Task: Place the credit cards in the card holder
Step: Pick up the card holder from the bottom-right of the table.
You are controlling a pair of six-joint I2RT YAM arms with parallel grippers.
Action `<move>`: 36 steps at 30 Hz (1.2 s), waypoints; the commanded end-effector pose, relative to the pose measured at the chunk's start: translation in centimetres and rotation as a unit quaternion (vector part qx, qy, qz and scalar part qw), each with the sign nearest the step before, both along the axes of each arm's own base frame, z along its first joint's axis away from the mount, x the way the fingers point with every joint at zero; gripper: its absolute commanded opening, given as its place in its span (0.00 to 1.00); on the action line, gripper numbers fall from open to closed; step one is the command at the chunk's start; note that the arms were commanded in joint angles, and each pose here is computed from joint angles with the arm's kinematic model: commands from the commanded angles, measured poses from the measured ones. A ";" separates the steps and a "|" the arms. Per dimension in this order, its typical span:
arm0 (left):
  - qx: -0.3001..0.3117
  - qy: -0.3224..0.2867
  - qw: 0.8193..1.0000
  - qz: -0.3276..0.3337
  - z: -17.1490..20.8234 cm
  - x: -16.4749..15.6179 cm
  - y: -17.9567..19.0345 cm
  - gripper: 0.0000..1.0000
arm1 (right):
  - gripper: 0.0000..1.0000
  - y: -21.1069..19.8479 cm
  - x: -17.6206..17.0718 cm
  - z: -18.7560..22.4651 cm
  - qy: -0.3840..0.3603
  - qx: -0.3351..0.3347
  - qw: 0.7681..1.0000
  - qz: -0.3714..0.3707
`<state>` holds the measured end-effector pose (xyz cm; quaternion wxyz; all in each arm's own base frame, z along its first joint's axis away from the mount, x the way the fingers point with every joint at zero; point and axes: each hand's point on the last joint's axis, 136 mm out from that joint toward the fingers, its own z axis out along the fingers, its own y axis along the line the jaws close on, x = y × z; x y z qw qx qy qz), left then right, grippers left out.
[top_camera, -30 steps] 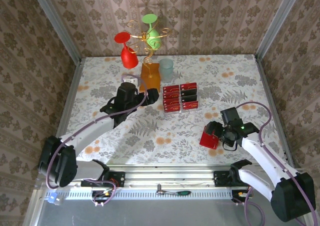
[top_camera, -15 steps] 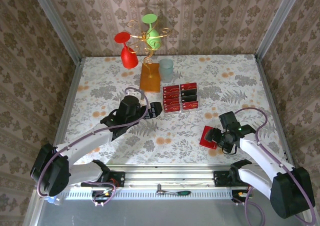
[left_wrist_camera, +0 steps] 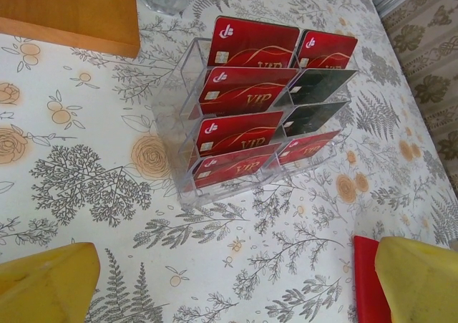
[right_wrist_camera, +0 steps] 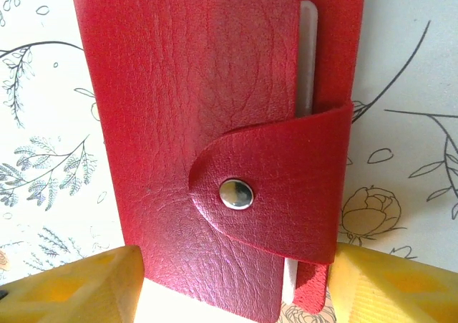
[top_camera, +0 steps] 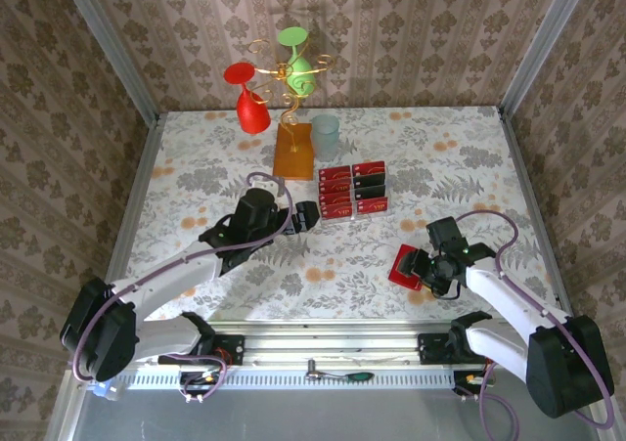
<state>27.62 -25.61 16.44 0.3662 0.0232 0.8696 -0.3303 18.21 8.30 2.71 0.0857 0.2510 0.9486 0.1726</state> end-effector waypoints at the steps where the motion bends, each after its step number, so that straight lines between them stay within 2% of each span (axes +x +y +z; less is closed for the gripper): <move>1: -0.005 -0.004 1.000 0.003 0.1 0.1 -0.3 1.00 | 0.69 0.3 -0.5 -0.6 0.012 0.014 1.000 -0.004; 8: -0.003 -0.004 1.000 0.000 0.1 0.1 -0.5 1.00 | 0.70 0.3 -1.3 -1.2 0.020 0.018 1.000 -0.010; 11: -0.002 -0.004 1.000 -0.002 0.1 0.1 -0.6 1.00 | 0.65 0.4 -1.3 -1.2 0.015 0.024 1.000 -0.013; 18: 0.000 -0.002 1.000 -0.005 -0.1 0.0 -0.8 1.00 | 0.36 0.8 -0.5 -1.0 -0.004 0.038 0.999 -0.016; 22: 0.002 -0.002 1.000 -0.004 -0.2 -0.1 -0.8 1.00 | 0.05 1.0 -0.3 -0.8 -0.013 0.050 0.998 -0.021; 23: 0.002 -0.001 1.000 -0.004 -0.3 -0.1 -0.7 1.00 | 0.00 1.0 -0.2 -0.8 -0.015 0.052 0.998 -0.023; 31: 0.004 -0.002 1.000 -0.003 -0.4 -0.2 -0.6 1.00 | 0.00 1.7 0.5 1.2 -0.049 0.082 0.995 -0.014; 36: 0.006 0.003 1.000 0.005 -0.6 -0.2 -0.3 1.00 | 0.00 3.8 1.9 4.3 -0.085 0.139 0.987 0.016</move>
